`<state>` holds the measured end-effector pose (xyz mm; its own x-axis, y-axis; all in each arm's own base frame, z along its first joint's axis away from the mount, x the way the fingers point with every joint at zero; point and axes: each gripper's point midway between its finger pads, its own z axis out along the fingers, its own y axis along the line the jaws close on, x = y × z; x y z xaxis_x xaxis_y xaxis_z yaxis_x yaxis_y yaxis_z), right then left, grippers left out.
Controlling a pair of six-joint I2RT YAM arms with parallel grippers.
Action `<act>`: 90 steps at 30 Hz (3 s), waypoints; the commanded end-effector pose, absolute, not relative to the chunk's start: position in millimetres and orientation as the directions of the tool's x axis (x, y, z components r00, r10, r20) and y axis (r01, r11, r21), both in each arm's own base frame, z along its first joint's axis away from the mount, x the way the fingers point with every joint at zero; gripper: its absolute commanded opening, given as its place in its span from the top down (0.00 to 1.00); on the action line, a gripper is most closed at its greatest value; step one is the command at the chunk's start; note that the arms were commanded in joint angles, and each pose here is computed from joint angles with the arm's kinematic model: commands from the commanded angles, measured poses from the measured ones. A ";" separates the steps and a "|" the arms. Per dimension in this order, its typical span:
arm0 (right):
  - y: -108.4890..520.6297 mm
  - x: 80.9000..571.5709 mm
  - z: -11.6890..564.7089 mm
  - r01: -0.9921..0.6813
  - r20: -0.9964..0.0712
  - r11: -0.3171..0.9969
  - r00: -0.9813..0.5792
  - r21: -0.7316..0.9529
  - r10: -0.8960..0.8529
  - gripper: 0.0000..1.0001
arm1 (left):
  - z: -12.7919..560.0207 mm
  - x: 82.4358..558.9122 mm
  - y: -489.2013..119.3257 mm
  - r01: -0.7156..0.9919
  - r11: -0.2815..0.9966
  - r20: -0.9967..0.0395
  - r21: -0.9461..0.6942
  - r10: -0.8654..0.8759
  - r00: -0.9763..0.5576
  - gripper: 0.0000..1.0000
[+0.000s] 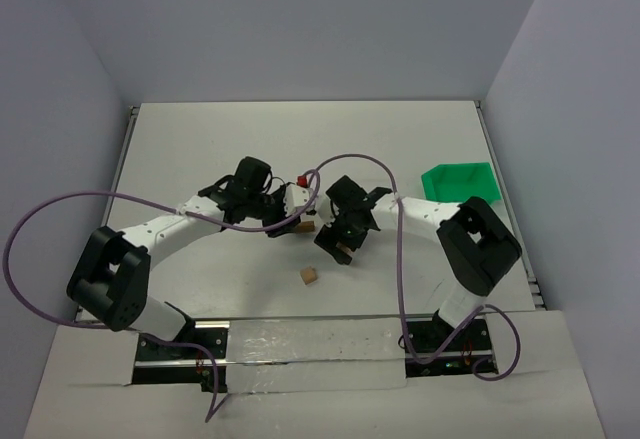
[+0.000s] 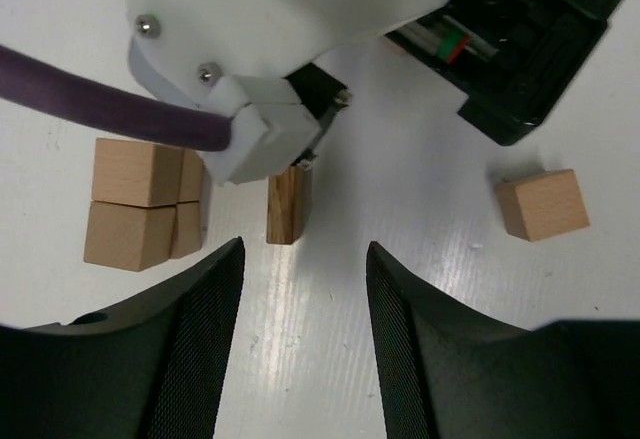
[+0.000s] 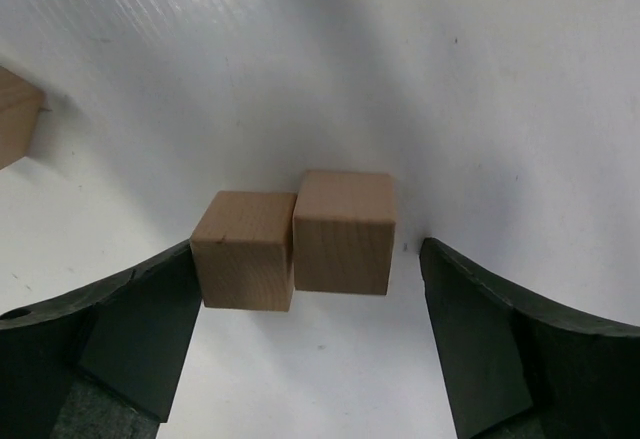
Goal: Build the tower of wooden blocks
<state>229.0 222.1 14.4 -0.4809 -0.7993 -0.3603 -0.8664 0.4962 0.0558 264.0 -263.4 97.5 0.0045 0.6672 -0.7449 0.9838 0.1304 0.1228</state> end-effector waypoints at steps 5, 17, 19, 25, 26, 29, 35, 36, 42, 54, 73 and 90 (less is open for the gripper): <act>215.6 238.4 58.0 -0.811 -0.488 0.583 -0.529 0.049 -0.694 0.05 | 92.2 291.1 -277.1 0.959 0.194 -0.761 0.205 0.648 0.032 0.43; 185.3 254.9 111.3 -0.745 -0.636 0.663 -0.548 0.076 -0.543 0.02 | 62.2 292.6 -286.1 0.966 0.169 -0.725 0.195 0.689 0.026 0.46; 180.7 258.9 118.7 -0.737 -0.657 0.673 -0.540 0.067 -0.526 0.02 | 57.6 292.2 -286.6 0.968 0.164 -0.718 0.192 0.696 0.024 0.47; 172.0 267.0 142.5 -0.730 -0.728 0.683 -0.480 0.022 -0.490 0.02 | 50.7 288.4 -290.1 0.972 0.141 -0.696 0.188 0.717 0.030 0.52; 171.8 267.6 145.3 -0.732 -0.737 0.681 -0.470 0.017 -0.486 0.02 | 50.2 288.3 -290.3 0.973 0.140 -0.694 0.186 0.719 0.029 0.53; 168.9 269.5 154.4 -0.732 -0.761 0.682 -0.444 0.003 -0.473 0.02 | 47.1 287.4 -291.4 0.976 0.136 -0.683 0.173 0.730 0.019 0.55; 167.1 268.7 166.6 -0.743 -0.787 0.670 -0.403 -0.018 -0.468 0.02 | 42.1 282.1 -291.2 0.981 0.116 -0.664 0.156 0.747 0.017 0.67; 166.2 268.7 168.0 -0.742 -0.789 0.670 -0.397 -0.023 -0.468 0.02 | 42.0 281.2 -291.4 0.981 0.114 -0.664 0.155 0.747 0.018 0.70; 163.4 268.8 185.9 -0.744 -0.837 0.661 -0.301 -0.094 -0.457 0.03 | 54.5 273.9 -290.9 0.984 0.122 -0.680 0.131 0.733 -0.001 0.89; 155.5 270.8 221.9 -0.795 -0.779 0.462 0.022 -0.393 -0.626 0.07 | 153.4 210.4 -306.8 0.986 -0.013 -0.832 -0.167 0.539 -0.133 1.00; 238.1 169.9 284.7 -0.858 -0.725 -0.071 0.471 -0.508 -0.502 0.09 | 221.5 164.7 -307.9 0.814 -0.134 -0.767 -0.566 0.446 -0.460 1.00; 281.1 154.2 248.4 -0.876 -0.648 -0.197 0.461 -0.440 -0.606 0.33 | 213.7 157.0 -310.5 0.685 -0.136 -0.652 -0.716 0.479 -0.587 1.00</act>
